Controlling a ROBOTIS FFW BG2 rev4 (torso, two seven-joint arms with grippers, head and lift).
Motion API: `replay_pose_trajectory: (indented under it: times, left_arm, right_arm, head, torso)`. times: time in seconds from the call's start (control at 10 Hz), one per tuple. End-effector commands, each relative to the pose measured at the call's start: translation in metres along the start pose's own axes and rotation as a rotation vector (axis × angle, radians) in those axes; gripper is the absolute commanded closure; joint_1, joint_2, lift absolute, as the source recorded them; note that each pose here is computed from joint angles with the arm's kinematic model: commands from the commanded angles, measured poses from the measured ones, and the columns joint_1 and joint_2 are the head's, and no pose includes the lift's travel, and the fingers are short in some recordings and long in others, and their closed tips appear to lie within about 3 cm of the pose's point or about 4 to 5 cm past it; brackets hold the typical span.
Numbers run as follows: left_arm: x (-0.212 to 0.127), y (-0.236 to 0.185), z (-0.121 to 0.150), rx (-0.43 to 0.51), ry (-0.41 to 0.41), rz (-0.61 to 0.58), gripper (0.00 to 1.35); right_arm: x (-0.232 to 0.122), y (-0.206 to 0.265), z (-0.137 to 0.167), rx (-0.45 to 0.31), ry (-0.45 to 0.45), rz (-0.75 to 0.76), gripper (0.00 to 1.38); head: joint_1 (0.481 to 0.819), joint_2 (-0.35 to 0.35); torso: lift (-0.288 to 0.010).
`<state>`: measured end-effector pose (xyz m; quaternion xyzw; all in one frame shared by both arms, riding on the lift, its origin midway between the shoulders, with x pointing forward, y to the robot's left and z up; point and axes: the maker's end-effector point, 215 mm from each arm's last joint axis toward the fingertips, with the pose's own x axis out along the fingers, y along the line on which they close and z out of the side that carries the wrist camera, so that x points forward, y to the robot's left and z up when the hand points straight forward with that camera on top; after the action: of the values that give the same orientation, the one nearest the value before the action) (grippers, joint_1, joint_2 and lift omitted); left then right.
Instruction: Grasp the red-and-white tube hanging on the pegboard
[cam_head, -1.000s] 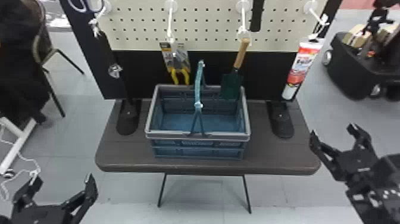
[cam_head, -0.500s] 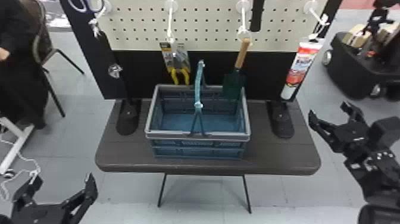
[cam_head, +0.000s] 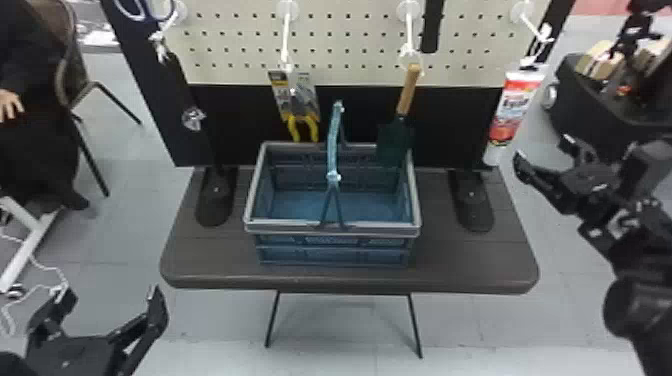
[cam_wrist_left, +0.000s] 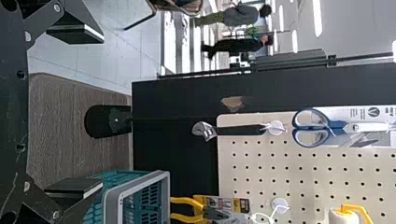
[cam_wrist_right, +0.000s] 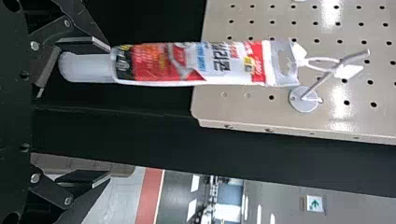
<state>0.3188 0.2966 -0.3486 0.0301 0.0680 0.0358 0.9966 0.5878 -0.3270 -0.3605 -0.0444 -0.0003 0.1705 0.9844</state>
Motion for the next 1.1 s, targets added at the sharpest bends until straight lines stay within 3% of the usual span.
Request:
replay_pose_trajectory:
  times: [0.0,0.4,0.6,1.0]
  left_arm:
    - [0.005,-0.002,0.003,0.0,-0.009,-0.007,0.21]
    - [0.011,-0.006,0.003,0.001,-0.014,-0.021,0.2]
    - [0.01,-0.005,0.002,0.001,-0.009,-0.021,0.21]
    - [0.011,-0.008,0.001,0.0,-0.006,-0.03,0.21]
  right_arm:
    - [0.015,-0.016,0.017,-0.003,-0.004,0.021,0.32]
    - [0.031,-0.004,0.02,0.116,0.075,0.232,0.32]
    - [0.035,0.017,0.026,0.148,0.112,0.353,0.32]
    - [0.037,0.046,0.041,0.157,0.106,0.45,0.33]
  head:
    - [0.819,0.008]
    - [0.819,0.008]
    - [0.819,0.008]
    - [0.819,0.008]
  torso:
    - [-0.1]
    - [-0.1]
    - [-0.1]
    - [-0.1]
